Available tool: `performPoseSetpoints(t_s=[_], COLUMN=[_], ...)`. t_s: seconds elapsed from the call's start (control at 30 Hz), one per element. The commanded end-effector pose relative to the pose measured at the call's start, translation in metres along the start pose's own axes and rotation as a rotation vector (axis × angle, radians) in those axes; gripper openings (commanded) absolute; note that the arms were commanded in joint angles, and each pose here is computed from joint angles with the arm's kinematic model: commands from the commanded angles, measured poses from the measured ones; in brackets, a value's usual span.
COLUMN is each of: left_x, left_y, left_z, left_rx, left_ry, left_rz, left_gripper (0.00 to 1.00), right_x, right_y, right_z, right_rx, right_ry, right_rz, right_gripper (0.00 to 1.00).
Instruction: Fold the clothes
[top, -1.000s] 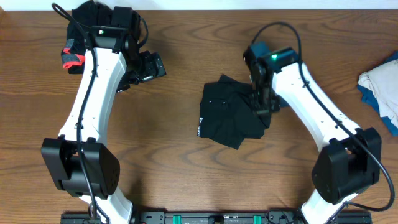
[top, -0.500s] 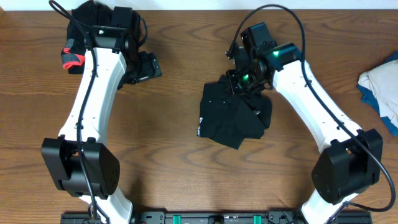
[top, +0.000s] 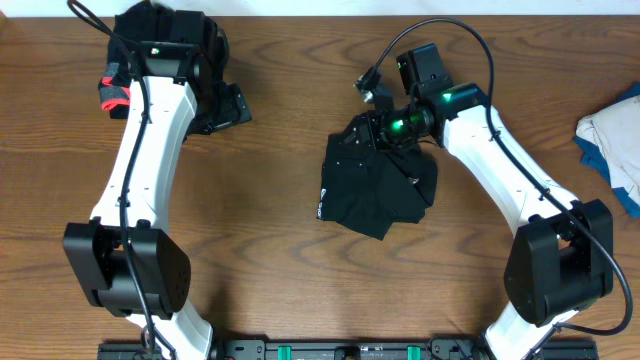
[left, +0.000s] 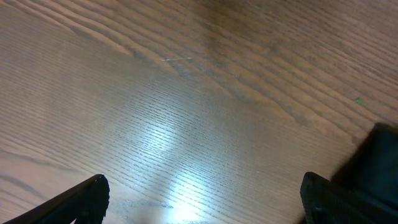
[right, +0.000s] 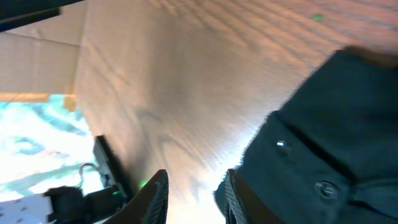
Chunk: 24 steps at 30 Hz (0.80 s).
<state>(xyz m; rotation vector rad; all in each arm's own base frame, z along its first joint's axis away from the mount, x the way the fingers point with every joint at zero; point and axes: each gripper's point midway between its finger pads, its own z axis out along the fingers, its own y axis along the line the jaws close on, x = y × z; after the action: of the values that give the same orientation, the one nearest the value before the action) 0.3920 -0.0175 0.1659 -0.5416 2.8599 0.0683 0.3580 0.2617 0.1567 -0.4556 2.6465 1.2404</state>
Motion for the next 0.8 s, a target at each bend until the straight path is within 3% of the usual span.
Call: performPoseSetpoints(t_s=[0.0,0.33,0.57,0.77], left_x=[0.001,0.001,0.001,0.001], left_y=[0.006,0.006,0.006,0.006], left_z=[-0.002,-0.002,-0.002,-0.002], left_rx=[-0.018,-0.018,-0.018,-0.018], left_ry=[-0.002,-0.001,-0.001,-0.001], left_rz=[0.01,0.01,0.01,0.01], left_gripper=[0.98,0.98,0.98,0.98], right_x=[0.007,0.009,0.049,0.084], right_y=[0.006,-0.029,-0.066,-0.114], right_z=[0.003,0.018,0.03,0.029], right_rx=[-0.072,-0.048,0.01,0.099], right_ry=[0.025,-0.041,0.017,0.032], right_rz=[0.006,0.121,0.232,0.346], right_gripper=[0.29,0.35,0.35,0.42])
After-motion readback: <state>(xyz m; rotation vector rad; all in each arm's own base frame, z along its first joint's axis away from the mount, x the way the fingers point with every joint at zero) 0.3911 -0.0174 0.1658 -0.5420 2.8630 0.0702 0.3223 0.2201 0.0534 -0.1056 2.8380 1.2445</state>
